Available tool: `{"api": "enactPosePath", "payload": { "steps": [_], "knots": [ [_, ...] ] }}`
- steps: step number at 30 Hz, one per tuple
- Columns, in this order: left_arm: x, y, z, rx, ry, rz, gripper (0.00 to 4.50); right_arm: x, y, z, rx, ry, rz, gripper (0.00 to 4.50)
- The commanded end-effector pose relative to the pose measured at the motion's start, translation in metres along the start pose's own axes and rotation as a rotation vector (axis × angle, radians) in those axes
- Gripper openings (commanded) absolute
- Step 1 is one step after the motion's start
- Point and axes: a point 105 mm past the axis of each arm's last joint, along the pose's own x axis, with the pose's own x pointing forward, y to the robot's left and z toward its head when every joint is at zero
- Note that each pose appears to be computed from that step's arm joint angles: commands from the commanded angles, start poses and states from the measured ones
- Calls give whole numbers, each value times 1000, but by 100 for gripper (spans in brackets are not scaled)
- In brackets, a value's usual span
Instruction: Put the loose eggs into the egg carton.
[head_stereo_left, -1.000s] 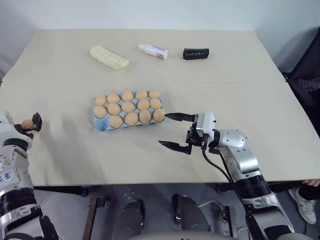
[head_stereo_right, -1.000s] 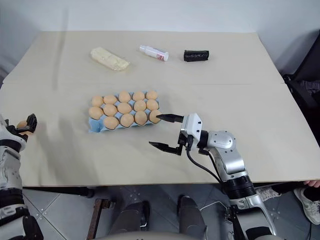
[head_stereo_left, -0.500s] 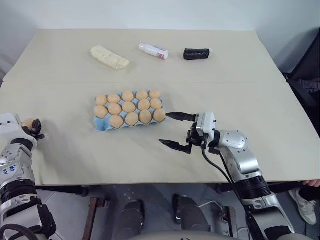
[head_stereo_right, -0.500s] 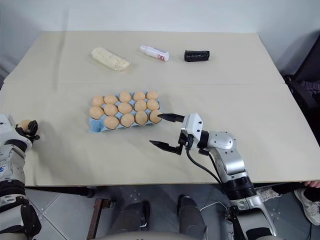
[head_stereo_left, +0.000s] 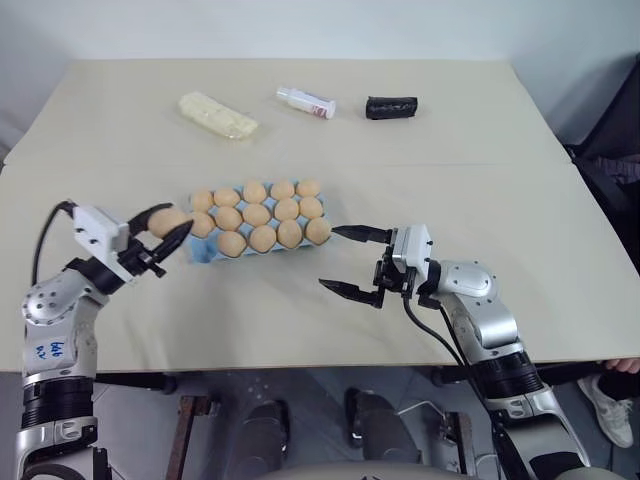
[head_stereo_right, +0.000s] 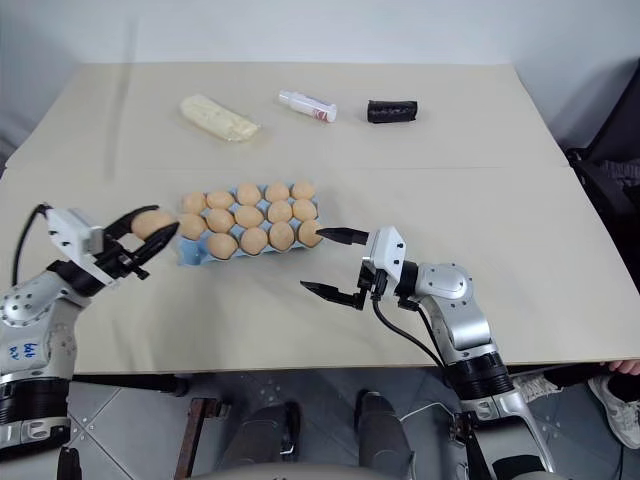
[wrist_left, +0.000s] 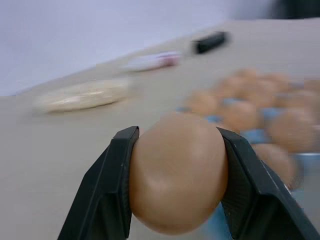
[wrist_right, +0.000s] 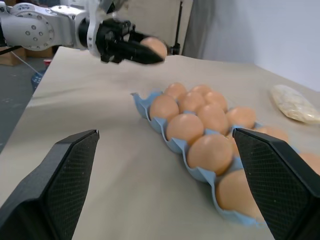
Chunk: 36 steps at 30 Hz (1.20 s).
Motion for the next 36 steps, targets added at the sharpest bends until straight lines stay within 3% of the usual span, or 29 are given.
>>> {"api": "enactPosePath", "payload": {
  "steps": [1,7,15,16,22,28,36],
  "knots": [
    [8,2,-3,13,19,-4,190,4,-2,11,-43,-37,-11,450],
    [16,-5,-12,-23,29,-43,190,2,-2,12,-46,-38,-31,450],
    [19,-13,-15,-41,13,-91,436,0,0,13,-46,-35,-41,450],
    [15,-9,-14,-36,11,-72,449,0,0,13,-45,-35,-43,450],
    [-17,7,1,11,2,-21,449,-4,1,12,-40,-26,-39,450],
    [-59,1,-9,58,166,-49,449,-21,-3,6,-32,28,-54,450],
    [-67,-7,1,89,180,-1,449,-39,-17,2,-28,75,-108,450]
  ]
}}
